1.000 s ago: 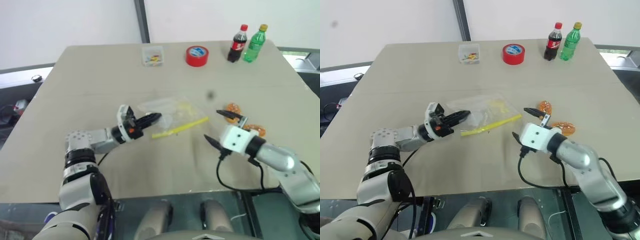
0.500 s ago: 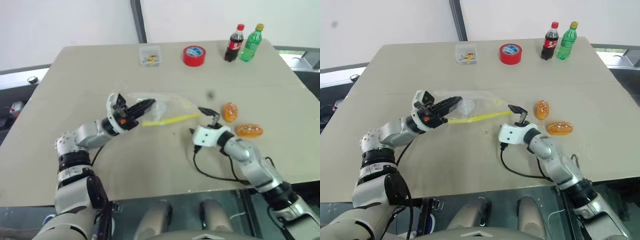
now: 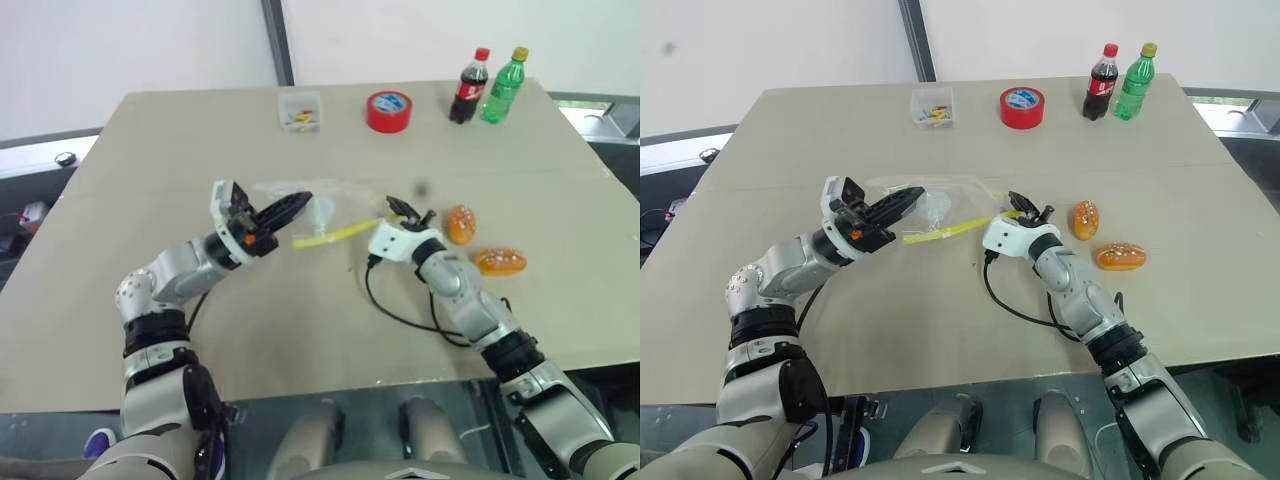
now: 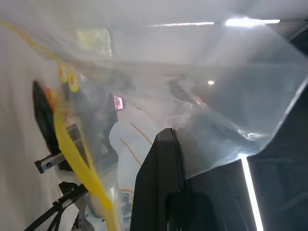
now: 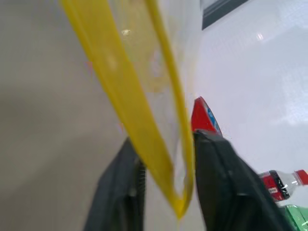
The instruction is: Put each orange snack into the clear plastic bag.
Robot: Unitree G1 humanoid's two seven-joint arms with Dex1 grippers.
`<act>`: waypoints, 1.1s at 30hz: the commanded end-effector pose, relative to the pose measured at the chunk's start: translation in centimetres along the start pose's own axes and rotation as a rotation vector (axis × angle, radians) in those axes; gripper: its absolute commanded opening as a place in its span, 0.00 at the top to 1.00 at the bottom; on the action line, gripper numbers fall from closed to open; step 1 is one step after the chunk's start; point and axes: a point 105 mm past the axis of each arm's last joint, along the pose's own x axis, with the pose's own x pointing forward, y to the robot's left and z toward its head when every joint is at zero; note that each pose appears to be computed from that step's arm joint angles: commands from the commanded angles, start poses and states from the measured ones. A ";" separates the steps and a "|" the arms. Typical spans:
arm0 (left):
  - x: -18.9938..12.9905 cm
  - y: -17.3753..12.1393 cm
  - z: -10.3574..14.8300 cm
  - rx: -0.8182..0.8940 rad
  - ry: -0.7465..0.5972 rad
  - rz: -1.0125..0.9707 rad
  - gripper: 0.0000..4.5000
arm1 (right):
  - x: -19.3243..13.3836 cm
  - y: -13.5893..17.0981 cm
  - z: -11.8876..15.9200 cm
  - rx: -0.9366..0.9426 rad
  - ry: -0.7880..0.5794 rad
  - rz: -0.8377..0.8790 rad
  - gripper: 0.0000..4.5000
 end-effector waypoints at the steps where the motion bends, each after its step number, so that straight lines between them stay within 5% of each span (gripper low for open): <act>1: 0.2 -1.4 0.1 0.052 -0.029 -0.046 1.00 | 0.4 -2.2 1.3 0.011 -0.060 -0.081 1.00; 10: 0.3 -1.3 -0.1 0.251 -0.118 0.159 1.00 | 1.0 -7.6 0.0 -0.017 -0.058 -0.122 1.00; 12: 0.4 -0.9 -0.6 0.347 -0.088 0.226 0.81 | 1.5 -9.0 -0.4 -0.016 -0.050 -0.109 1.00; 15: 1.0 -0.2 -0.7 0.803 -0.025 0.433 0.56 | 2.5 -10.0 -0.6 -0.034 -0.033 -0.019 1.00; 19: 1.7 -1.2 -1.5 1.518 0.098 0.469 0.56 | 3.5 -10.7 -0.8 -0.039 0.005 0.057 1.00; 22: 1.8 -1.5 -2.6 1.799 0.182 0.497 0.56 | 4.1 -10.8 -0.5 -0.047 0.024 0.108 1.00; 26: 2.8 -2.0 -4.5 2.050 0.275 0.432 0.56 | 4.8 -10.3 -0.2 -0.028 0.057 0.153 1.00; 33: 3.2 -1.3 -3.5 2.241 0.297 0.507 0.56 | 5.4 -10.0 0.8 -0.001 0.053 0.176 1.00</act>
